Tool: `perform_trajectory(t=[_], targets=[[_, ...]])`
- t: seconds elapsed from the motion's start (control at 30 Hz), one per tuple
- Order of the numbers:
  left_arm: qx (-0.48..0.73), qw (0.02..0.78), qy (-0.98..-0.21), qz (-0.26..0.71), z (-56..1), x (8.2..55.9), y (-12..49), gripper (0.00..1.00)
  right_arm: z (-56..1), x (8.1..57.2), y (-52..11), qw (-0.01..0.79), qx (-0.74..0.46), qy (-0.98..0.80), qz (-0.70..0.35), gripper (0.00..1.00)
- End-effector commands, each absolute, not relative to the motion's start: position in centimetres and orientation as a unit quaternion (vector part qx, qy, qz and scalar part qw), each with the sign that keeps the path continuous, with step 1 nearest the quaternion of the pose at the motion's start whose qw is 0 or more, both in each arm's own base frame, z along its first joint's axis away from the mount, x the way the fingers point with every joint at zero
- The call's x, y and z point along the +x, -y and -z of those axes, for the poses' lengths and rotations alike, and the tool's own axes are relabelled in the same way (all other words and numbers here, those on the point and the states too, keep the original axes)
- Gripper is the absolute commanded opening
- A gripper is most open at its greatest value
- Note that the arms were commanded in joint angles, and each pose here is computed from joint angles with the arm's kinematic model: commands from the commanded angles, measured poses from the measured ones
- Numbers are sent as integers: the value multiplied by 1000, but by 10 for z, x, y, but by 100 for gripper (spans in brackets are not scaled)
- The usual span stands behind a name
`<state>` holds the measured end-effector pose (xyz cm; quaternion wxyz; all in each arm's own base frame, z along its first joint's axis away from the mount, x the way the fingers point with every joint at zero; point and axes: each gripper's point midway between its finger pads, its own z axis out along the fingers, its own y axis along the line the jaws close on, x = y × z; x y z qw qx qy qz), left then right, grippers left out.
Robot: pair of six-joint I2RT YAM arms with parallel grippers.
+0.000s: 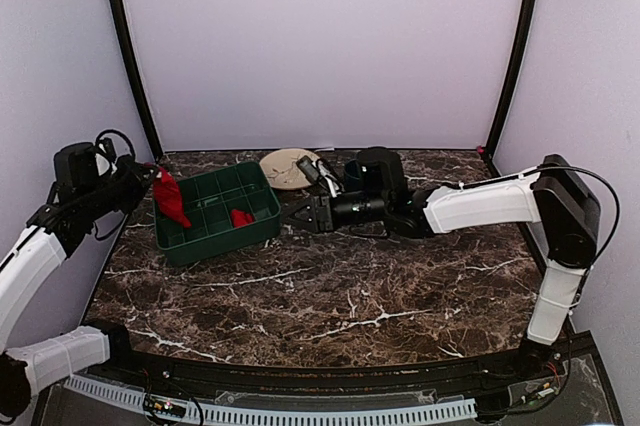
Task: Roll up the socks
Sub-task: Pick up the sock from the center of the board, then put down the sock at the center of the board.
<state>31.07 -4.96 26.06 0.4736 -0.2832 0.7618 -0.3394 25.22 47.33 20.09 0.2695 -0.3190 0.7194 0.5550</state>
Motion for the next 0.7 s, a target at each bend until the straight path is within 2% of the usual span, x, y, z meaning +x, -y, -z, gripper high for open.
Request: perform_trajectory(t=[0.0, 0.47, 0.67], targets=[[-165, 522, -742, 387, -325, 325, 94, 0, -215, 267, -456, 322, -299, -716, -542, 37], [-83, 480, -736, 470, -367, 379, 198, 0, -203, 294, -390, 387, -220, -765, -465, 37], [-78, 440, -746, 494, -346, 409, 246, 0, -194, 300, -355, 412, -175, -782, -433, 37]])
